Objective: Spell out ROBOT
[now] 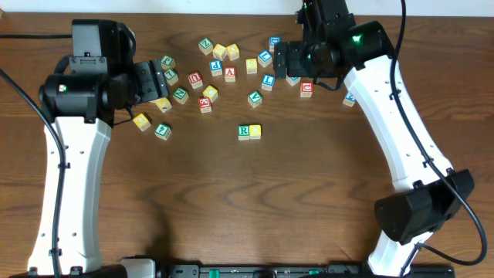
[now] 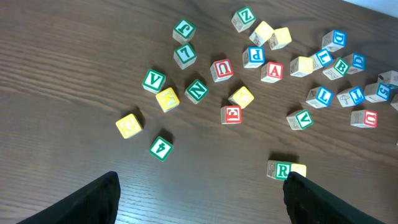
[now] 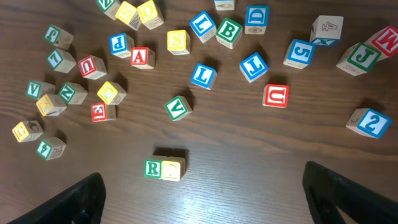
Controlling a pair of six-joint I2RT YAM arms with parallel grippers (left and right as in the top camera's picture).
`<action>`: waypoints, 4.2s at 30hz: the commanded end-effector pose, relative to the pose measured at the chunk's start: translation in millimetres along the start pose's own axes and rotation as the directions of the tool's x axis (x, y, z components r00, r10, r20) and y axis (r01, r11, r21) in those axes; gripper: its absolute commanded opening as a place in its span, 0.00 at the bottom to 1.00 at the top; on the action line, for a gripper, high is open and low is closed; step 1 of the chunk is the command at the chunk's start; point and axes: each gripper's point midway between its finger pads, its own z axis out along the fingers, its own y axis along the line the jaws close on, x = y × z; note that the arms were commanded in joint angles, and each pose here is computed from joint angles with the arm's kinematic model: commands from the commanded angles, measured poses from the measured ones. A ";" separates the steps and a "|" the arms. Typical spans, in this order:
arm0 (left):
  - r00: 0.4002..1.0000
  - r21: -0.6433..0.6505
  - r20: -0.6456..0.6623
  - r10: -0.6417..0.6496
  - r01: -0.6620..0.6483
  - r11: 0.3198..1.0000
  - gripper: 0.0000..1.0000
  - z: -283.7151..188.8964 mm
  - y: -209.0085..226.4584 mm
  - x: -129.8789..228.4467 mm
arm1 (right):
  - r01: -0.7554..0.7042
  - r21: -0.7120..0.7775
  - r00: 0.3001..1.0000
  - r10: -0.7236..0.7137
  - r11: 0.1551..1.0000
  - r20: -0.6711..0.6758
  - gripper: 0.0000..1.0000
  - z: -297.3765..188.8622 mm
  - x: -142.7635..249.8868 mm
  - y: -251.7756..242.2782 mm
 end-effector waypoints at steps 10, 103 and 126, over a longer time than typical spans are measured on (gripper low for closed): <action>1.000 -0.009 -0.002 -0.001 0.001 1.000 0.84 2.2 2.0 -2.4 | -0.019 0.016 1.000 0.018 1.000 0.018 0.99 -6.7 -4.1 -7.7; 0.997 -0.087 -0.028 0.077 -0.079 0.993 0.84 93.6 -23.3 -12.9 | -0.202 -0.060 0.966 0.209 0.978 0.155 0.74 114.5 -64.6 -4.3; 0.993 -0.109 -0.098 0.073 -0.084 0.991 0.84 93.7 -16.0 4.5 | -0.312 0.126 0.940 0.286 0.942 0.185 0.65 196.0 -42.2 -28.1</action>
